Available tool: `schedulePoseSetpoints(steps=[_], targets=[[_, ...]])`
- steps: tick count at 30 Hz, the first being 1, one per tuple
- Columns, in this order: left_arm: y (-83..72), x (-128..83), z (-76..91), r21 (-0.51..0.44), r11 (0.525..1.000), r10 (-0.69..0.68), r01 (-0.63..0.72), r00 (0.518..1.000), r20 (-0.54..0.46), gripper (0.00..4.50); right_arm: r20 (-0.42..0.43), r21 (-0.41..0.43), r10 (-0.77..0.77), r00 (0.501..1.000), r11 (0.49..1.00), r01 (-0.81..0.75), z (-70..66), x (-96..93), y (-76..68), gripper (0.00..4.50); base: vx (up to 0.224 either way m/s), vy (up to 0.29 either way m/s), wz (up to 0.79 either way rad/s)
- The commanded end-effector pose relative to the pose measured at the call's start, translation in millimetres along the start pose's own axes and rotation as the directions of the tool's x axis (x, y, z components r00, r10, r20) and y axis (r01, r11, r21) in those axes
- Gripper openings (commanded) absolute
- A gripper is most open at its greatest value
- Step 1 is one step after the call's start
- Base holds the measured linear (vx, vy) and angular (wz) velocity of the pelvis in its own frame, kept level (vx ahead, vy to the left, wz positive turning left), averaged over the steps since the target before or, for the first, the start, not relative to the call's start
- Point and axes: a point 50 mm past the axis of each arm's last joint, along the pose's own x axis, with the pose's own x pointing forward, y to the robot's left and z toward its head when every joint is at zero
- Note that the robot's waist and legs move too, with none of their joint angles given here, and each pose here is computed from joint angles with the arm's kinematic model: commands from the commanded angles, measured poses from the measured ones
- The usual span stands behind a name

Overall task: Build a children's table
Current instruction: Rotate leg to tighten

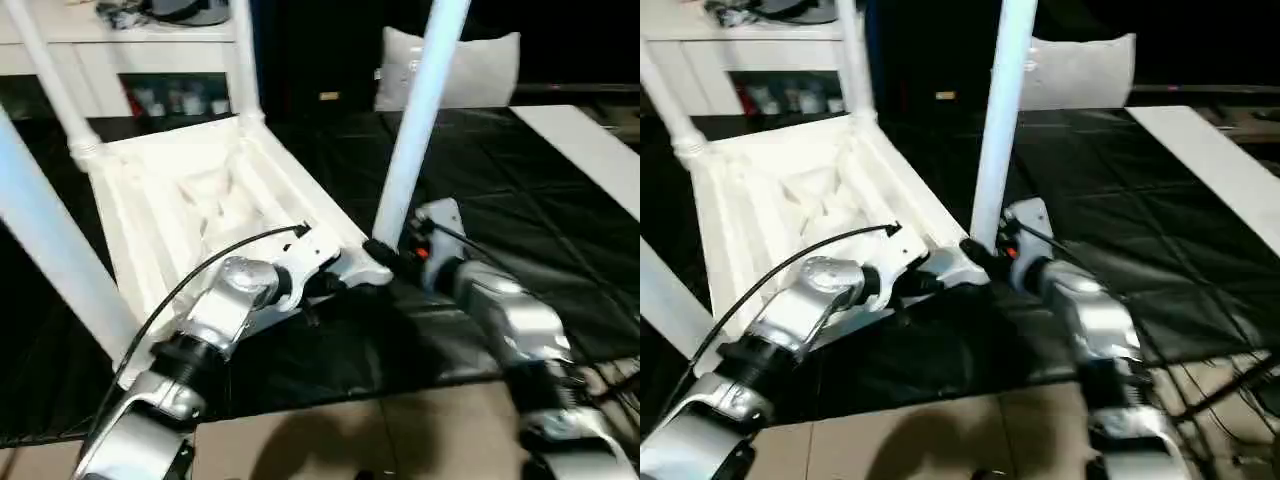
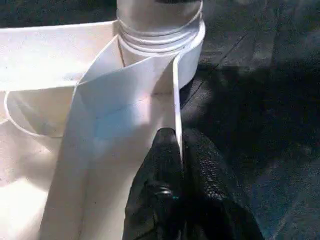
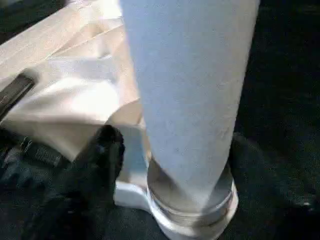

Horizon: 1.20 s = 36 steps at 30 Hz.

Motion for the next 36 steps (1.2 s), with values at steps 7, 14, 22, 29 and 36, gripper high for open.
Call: schedulePoseSetpoints(steps=[7,14,22,29,36], targets=[[-8.2,-16,-11.9,0.183,0.948,-0.256,0.261,0.965,-0.055,0.0,-0.06,-0.166,0.177,0.982,0.969,-0.185,6.7,-32.0,-16.0,4.19,0.0,0.0,0.0],[-10.3,-25,-12.5,0.217,0.894,-0.378,0.391,0.92,-0.1,0.0,-0.135,-0.136,0.371,0.919,0.912,-0.388,4.9,-43.3,-11.1,3.88,0.0,0.0,0.0],[-15.4,-28,-7.8,0.235,0.857,-0.453,0.459,0.888,-0.08,0.0,-0.163,-0.095,0.472,0.867,0.867,-0.489,-5.9,-40.5,0.3,3.11,0.0,0.0,0.0],[-16.5,-27,-8.4,0.237,0.855,-0.457,0.461,0.887,-0.075,0.0,-0.171,-0.073,0.498,0.85,0.854,-0.516,-9.1,-39.8,3.6,2.61,0.0,0.0,0.0],[-14.9,-28,-10.6,0.219,0.866,-0.445,0.449,0.893,-0.068,0.0,-0.149,-0.024,0.538,0.83,0.837,-0.547,-11.7,-41.3,8.9,2.1,0.0,0.0,0.0]])
